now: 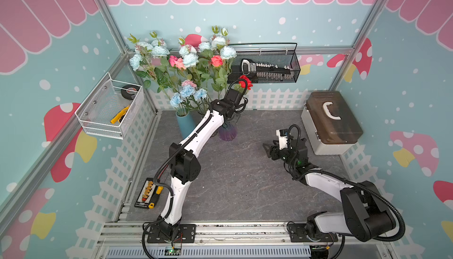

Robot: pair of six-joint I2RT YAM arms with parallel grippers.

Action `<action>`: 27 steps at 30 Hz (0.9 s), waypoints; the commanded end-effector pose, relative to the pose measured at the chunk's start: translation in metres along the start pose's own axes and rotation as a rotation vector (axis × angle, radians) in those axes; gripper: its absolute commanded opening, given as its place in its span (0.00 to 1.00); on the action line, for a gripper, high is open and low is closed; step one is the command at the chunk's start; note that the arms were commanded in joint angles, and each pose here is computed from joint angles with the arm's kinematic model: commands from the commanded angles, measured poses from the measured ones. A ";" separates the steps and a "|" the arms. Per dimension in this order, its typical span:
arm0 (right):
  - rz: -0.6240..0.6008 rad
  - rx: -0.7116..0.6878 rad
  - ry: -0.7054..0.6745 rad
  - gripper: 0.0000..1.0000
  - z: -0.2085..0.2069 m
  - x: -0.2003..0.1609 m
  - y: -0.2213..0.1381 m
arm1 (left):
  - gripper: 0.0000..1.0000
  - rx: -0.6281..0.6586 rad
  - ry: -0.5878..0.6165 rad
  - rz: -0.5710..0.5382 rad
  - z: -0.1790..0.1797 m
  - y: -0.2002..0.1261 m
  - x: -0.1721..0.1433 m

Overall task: Pick out blue flowers from the vase
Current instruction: Pick up the vase from the center of the board.

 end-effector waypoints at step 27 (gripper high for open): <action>-0.027 -0.041 0.001 0.66 -0.005 0.007 -0.004 | 0.00 -0.011 0.362 0.075 -0.119 -0.119 -0.016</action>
Point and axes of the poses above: each gripper's point midway between its finger pads, its own y axis out along the fingers, its own z axis along the line the jaws close on, x = y × z, the point moved 1 cm from there along -y, back along the fingers, and after that the axes turned 7 degrees about y, right-handed, at the moved point
